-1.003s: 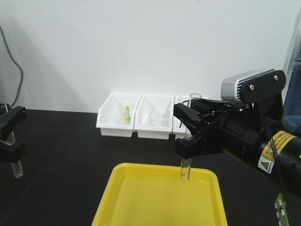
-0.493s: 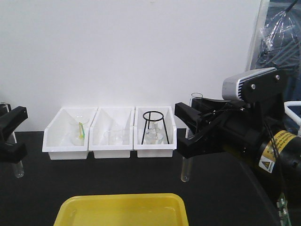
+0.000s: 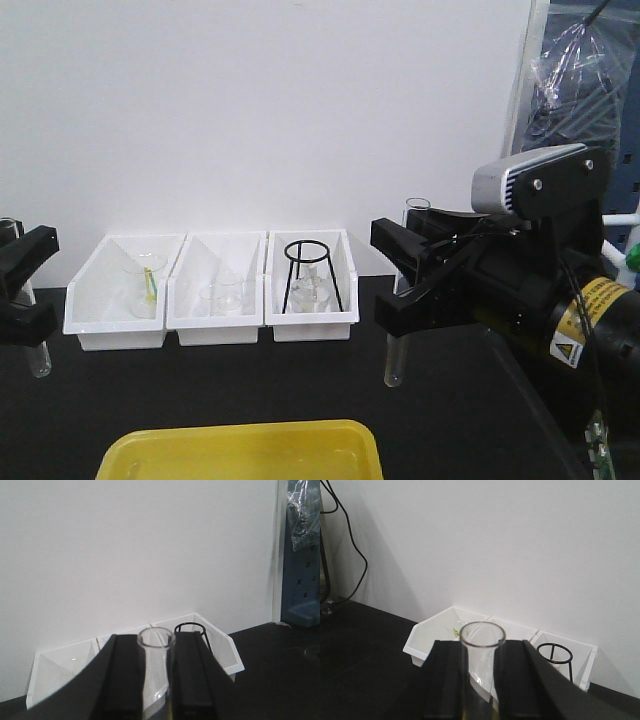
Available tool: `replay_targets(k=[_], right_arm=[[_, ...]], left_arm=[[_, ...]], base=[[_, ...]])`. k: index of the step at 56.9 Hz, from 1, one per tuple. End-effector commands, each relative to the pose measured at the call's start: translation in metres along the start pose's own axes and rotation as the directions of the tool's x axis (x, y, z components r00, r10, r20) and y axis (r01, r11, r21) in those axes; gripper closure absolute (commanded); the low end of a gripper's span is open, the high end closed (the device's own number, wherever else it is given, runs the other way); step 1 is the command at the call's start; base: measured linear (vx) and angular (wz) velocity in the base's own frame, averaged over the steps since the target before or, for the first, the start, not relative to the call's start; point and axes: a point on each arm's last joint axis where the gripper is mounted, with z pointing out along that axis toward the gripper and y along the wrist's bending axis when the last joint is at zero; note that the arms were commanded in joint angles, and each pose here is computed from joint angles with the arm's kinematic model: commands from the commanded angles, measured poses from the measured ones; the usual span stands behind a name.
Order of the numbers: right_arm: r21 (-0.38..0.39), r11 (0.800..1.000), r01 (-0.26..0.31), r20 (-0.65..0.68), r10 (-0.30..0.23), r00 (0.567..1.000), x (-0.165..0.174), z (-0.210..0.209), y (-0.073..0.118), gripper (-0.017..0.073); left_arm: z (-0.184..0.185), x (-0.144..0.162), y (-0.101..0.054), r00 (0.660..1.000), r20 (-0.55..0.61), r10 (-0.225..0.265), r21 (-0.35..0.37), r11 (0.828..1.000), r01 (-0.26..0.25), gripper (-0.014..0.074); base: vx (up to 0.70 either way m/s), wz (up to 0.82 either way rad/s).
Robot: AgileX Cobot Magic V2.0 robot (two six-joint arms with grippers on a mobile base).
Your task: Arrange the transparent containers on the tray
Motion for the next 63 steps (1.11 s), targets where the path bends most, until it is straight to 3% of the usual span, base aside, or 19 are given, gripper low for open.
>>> replay_targets(k=[1,38,48,55,63], right_arm=[[-0.033,0.999,0.006,0.126,-0.002,0.992,-0.025,-0.007,0.003,0.0571],[-0.032,0.999,0.006,0.124,-0.002,0.992,-0.024,-0.007,0.003,0.0571],[-0.012,1.0,0.004,0.088,-0.003,0.996,-0.021,-0.007,0.001,0.0571],[-0.007,1.0,0.006,0.08,-0.005,0.997,-0.02,-0.007,0.001,0.0571],[-0.007,1.0,0.008,0.08,-0.008,0.997,-0.02,-0.007,0.001,0.0571]], left_arm=[[-0.004,-0.019,-0.004,0.994,0.103,-0.023,0.037,0.999,0.019,0.0599],[-0.004,-0.019,-0.004,0.995,0.1,-0.029,0.036,0.999,0.026,0.0599],[0.0,-0.003,0.004,0.99,-0.05,-0.133,-0.058,0.99,0.13,0.0599],[0.01,0.015,0.01,0.955,-0.211,-0.207,-0.167,0.971,0.174,0.0598],[0.03,0.028,-0.006,0.92,-0.323,-0.223,-0.145,0.972,0.185,0.0598]], base=[[0.0,0.0],[0.0,0.0],[0.0,0.0],[0.0,0.0],[0.0,0.0]])
